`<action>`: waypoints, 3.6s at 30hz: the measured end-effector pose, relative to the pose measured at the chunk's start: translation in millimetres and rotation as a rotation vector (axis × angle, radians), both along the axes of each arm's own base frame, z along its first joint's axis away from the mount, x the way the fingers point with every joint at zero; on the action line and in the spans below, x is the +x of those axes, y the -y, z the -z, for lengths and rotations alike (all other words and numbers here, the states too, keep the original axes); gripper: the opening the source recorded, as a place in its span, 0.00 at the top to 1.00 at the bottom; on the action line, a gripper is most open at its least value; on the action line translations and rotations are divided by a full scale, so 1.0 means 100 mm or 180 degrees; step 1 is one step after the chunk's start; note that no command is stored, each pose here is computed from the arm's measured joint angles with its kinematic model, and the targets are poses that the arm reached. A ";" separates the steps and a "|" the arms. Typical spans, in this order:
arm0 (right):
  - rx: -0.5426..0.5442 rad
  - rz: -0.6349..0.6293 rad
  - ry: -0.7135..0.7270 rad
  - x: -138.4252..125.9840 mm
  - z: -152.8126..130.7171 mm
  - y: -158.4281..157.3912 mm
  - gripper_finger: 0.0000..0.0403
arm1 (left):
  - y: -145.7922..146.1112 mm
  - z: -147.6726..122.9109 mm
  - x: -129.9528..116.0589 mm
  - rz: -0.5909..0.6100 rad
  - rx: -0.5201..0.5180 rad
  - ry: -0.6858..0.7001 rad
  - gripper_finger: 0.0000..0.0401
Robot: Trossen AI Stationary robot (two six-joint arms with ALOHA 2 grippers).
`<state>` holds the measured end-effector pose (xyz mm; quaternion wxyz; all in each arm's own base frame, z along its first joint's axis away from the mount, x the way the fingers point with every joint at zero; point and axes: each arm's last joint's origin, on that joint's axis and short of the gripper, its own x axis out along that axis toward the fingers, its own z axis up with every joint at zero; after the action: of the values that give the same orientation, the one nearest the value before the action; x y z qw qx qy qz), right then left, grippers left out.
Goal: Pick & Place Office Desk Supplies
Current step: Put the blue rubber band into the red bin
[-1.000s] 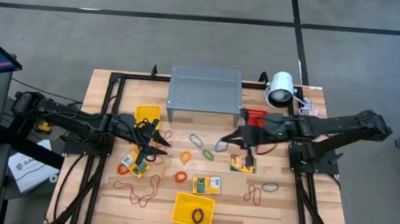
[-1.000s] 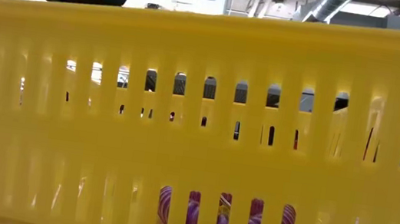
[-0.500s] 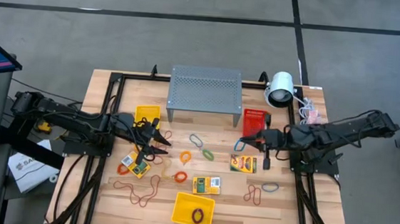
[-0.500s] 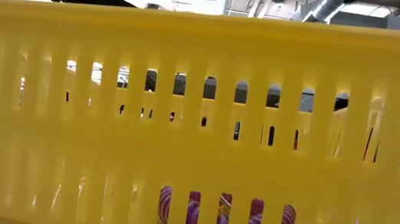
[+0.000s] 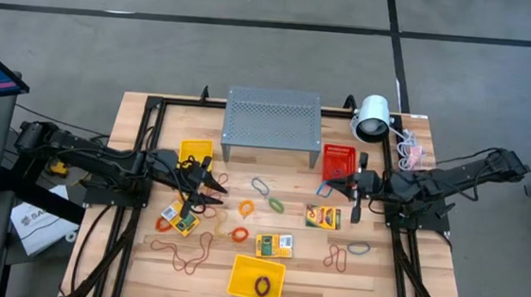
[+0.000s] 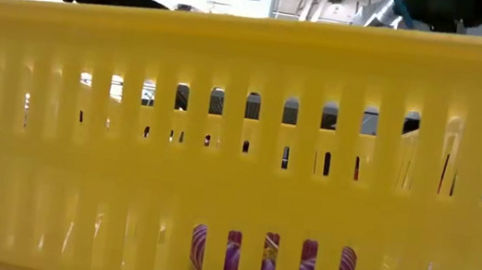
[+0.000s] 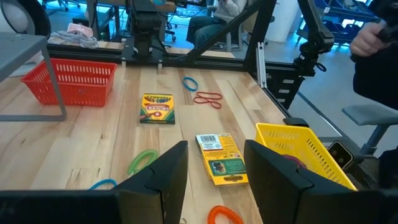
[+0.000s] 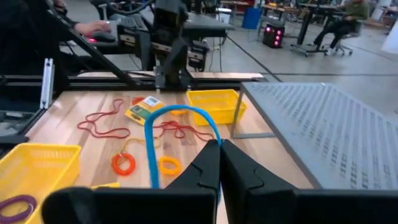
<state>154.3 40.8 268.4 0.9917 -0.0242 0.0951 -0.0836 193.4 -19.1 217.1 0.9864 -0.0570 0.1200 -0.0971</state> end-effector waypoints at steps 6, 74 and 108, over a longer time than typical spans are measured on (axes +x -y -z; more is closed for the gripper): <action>0.0133 0.0225 -0.0001 -0.06 0.18 0.04 1.00 | 0.00 0.00 0.00 0.0000 0.0000 -0.0005 0.61; 0.0947 0.1934 -0.1677 0.01 1.04 0.88 1.00 | 0.00 0.00 0.00 -0.0001 -0.0002 -0.0004 0.61; 0.0995 0.1912 -0.2525 0.27 1.24 1.05 0.59 | 0.00 0.03 -0.01 -0.0001 0.0004 -0.0081 0.61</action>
<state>180.8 -64.4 144.0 0.8034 0.1228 0.4776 -0.3337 192.8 -19.1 214.5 0.9848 -0.0576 0.1326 -0.0961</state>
